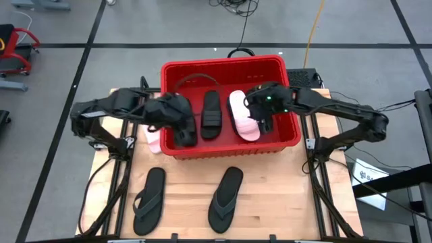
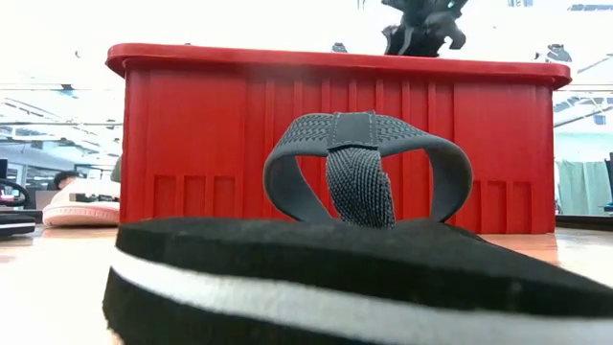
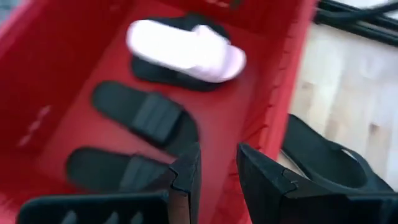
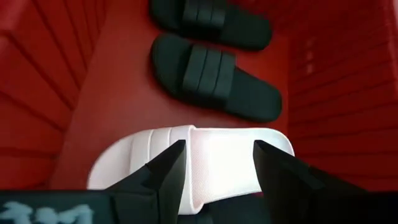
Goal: Pick and place slides into bin
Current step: Put the pink slipper into the red organizer bin
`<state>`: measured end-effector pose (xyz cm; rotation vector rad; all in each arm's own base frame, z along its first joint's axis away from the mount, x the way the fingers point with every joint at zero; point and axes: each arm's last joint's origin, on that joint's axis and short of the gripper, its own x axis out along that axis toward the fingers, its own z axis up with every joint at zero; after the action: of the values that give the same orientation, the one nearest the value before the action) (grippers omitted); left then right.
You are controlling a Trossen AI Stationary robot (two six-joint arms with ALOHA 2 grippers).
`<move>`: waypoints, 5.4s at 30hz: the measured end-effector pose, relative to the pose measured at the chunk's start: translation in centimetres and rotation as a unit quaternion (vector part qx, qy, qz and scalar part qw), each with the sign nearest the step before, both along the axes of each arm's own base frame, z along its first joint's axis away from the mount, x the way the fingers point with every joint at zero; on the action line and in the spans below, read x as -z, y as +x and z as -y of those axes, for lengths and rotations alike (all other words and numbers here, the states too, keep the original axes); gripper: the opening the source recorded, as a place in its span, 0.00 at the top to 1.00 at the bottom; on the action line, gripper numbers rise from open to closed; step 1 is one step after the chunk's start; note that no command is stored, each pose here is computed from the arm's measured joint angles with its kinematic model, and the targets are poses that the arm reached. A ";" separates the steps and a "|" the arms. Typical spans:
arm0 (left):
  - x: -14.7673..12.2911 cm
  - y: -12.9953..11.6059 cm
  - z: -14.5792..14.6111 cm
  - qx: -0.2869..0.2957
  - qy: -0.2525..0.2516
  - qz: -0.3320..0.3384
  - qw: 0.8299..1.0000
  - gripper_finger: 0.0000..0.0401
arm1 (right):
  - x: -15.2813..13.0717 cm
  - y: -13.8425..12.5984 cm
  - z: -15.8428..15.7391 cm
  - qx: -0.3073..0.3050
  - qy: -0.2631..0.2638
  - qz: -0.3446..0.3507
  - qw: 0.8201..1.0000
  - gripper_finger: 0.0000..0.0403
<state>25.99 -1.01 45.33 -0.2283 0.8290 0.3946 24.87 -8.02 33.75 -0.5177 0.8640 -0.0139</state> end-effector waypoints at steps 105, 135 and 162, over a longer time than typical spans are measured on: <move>20.6 -15.9 -12.5 -0.516 -0.320 -0.126 0.784 0.61 | -3.7 -2.9 -3.7 -0.029 0.014 0.101 0.994 0.59; 23.7 -17.9 -17.5 -0.229 -0.311 -0.164 0.908 0.61 | -3.8 -2.9 -3.7 -0.009 0.036 0.112 0.993 0.59; 24.5 -17.8 -17.1 -0.226 -0.347 -0.143 0.899 0.61 | -3.8 -2.9 -3.7 -0.004 0.041 0.113 0.993 0.59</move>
<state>8.18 16.06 20.80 -1.0635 1.1932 0.5628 22.00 -4.34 37.56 -0.4330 0.6385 -0.0288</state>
